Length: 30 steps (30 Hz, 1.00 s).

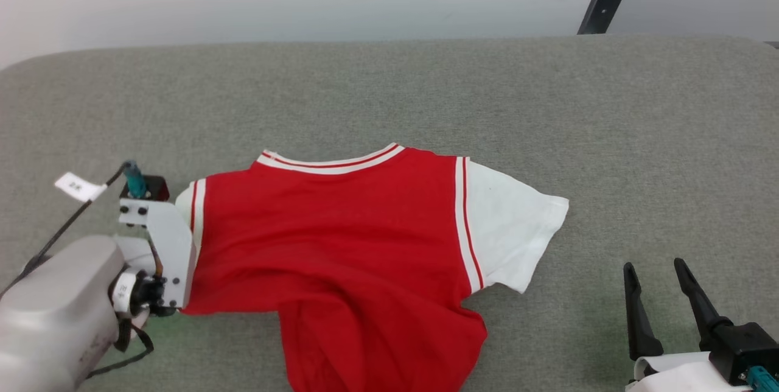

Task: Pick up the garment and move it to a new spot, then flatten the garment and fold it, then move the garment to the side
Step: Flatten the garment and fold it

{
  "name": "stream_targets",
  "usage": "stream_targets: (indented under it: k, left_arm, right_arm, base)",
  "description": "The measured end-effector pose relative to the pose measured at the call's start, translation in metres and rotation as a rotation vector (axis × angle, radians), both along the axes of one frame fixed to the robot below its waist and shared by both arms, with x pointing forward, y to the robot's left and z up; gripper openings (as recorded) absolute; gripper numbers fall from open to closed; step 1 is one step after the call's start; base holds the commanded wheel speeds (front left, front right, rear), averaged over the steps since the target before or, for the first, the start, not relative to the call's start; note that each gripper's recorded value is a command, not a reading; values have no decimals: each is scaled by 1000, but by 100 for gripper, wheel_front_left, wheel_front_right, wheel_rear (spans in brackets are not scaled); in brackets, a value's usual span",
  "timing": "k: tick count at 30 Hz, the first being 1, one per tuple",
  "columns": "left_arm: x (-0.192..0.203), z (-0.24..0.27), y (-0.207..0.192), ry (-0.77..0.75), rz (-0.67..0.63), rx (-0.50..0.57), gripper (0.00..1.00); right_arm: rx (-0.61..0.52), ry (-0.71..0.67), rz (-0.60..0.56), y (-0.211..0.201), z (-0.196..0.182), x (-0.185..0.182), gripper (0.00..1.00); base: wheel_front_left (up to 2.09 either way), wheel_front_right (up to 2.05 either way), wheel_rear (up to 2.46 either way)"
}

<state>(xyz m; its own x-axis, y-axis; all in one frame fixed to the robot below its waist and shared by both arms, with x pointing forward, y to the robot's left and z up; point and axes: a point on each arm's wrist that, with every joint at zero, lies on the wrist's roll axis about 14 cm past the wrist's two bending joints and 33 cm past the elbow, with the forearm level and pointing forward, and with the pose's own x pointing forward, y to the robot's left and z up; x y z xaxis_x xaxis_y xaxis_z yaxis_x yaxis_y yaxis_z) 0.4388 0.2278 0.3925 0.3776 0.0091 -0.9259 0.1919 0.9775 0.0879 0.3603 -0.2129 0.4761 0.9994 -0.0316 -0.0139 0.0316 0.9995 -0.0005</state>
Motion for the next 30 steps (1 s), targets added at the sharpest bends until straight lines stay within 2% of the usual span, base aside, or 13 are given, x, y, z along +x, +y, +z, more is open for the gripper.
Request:
stream_targets:
  k: [6,8,9,10,21,23,30]
  left_arm:
    - [-7,-6,-2,20,14,-11,0]
    - [-9,-5,-4,8,3,-18,49]
    - [-10,-5,-5,0,-6,-25,86]
    - [-10,-3,-7,-10,-15,-37,100]
    - [-7,36,-19,-209,-21,-140,100]
    - [-6,46,-19,-269,-36,-148,100]
    - [-1,89,-40,-540,-54,-282,100]
  right_arm:
    - [4,12,-10,-2,-3,-5,100]
    - [6,13,-12,-3,-3,-8,100]
    - [7,11,-11,-2,-3,-9,100]
    - [8,10,-11,-2,-2,-10,100]
    - [-4,-31,1,2,11,-25,100]
    - [-4,-45,11,6,15,-26,100]
    - [-1,-88,50,18,27,-25,100]
  base:
    - [0,0,0]
    - [0,0,0]
    - [0,0,0]
    - [0,0,0]
    - [0,0,0]
    - [0,0,0]
    - [0,0,0]
